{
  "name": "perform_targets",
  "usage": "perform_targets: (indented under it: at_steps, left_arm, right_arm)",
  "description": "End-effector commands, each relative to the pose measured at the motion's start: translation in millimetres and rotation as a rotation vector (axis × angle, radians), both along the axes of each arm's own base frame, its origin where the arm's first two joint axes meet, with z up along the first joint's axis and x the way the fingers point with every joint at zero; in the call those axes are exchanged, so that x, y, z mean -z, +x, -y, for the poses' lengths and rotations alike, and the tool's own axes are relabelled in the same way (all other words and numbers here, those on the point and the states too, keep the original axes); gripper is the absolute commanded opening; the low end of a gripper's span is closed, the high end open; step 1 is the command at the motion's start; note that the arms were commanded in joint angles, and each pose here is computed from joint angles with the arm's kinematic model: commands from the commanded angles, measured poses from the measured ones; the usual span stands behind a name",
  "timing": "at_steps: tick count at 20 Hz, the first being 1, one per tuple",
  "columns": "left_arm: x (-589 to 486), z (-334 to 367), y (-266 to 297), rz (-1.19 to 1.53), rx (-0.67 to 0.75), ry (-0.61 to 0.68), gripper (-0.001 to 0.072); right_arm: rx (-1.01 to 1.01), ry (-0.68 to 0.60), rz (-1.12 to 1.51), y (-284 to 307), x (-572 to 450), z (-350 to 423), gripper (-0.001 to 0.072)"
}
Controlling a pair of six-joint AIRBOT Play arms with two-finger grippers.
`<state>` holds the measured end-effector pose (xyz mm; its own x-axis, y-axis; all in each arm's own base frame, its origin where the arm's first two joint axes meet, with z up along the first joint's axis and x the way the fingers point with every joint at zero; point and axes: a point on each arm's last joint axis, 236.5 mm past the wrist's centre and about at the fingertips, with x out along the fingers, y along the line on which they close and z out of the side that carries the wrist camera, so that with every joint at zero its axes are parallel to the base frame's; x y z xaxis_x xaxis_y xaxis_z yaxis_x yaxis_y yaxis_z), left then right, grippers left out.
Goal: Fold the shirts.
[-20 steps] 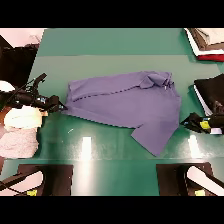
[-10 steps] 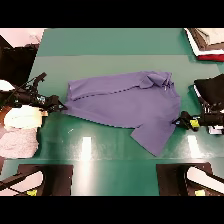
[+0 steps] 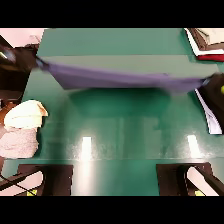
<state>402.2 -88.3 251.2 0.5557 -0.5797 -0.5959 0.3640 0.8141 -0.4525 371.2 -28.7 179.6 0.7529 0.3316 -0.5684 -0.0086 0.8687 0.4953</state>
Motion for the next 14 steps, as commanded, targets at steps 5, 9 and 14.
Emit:
perform_targets:
  at_steps: [5, 9, 14]
  left_arm:
    - [-262.5, 15.5, -112.1, 0.738, -0.085, 0.033, 0.0022]
    - [-322.3, 27.5, -204.2, 0.987, -0.118, 0.014, 0.0021]
    - [-334.8, 29.2, -245.1, 1.07, -0.14, 0.041, 0.0021]
  right_arm:
    - [0.005, -0.283, 0.67, -75.1, -293.3, -47.3, 0.0016]
    - [0.042, -0.407, 0.814, -128.2, -352.6, -66.0, 0.0016]
    - [0.158, -0.557, 0.71, -147.1, -357.2, -38.3, 0.0015]
